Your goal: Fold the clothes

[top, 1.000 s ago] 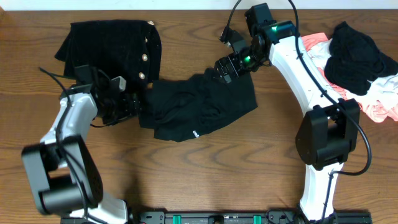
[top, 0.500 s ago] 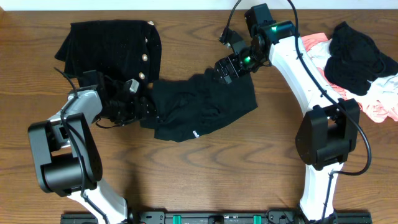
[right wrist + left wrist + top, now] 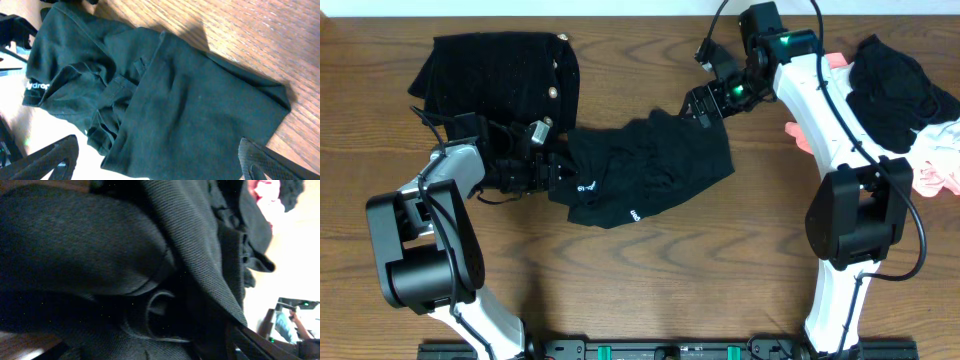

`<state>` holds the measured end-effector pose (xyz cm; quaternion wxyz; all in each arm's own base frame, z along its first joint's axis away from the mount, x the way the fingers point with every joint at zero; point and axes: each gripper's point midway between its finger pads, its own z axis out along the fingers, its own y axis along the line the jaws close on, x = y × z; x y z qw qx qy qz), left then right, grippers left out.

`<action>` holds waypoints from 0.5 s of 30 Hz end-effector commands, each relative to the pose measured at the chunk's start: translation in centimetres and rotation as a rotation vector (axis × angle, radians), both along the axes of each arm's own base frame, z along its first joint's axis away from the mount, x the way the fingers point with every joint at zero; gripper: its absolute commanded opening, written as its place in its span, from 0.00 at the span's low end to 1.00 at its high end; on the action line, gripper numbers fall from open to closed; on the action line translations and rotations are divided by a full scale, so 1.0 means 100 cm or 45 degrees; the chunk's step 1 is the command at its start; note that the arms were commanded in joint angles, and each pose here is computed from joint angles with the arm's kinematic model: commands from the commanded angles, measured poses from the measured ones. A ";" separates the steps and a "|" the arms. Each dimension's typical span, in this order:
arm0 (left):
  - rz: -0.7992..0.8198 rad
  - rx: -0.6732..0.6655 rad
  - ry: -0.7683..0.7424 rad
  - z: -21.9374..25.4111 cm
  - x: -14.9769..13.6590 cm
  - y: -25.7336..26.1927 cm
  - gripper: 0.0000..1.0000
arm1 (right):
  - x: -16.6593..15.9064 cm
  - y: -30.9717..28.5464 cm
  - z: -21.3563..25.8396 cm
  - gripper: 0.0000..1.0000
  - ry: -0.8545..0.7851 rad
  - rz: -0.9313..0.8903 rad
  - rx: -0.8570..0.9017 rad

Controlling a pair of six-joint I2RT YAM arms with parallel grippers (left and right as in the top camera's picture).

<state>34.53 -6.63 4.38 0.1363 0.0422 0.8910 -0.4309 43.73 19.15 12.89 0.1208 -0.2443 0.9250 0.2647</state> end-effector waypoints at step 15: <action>-0.127 -0.069 -0.054 0.004 -0.008 -0.026 0.73 | 0.000 0.003 0.006 0.99 -0.011 0.020 0.022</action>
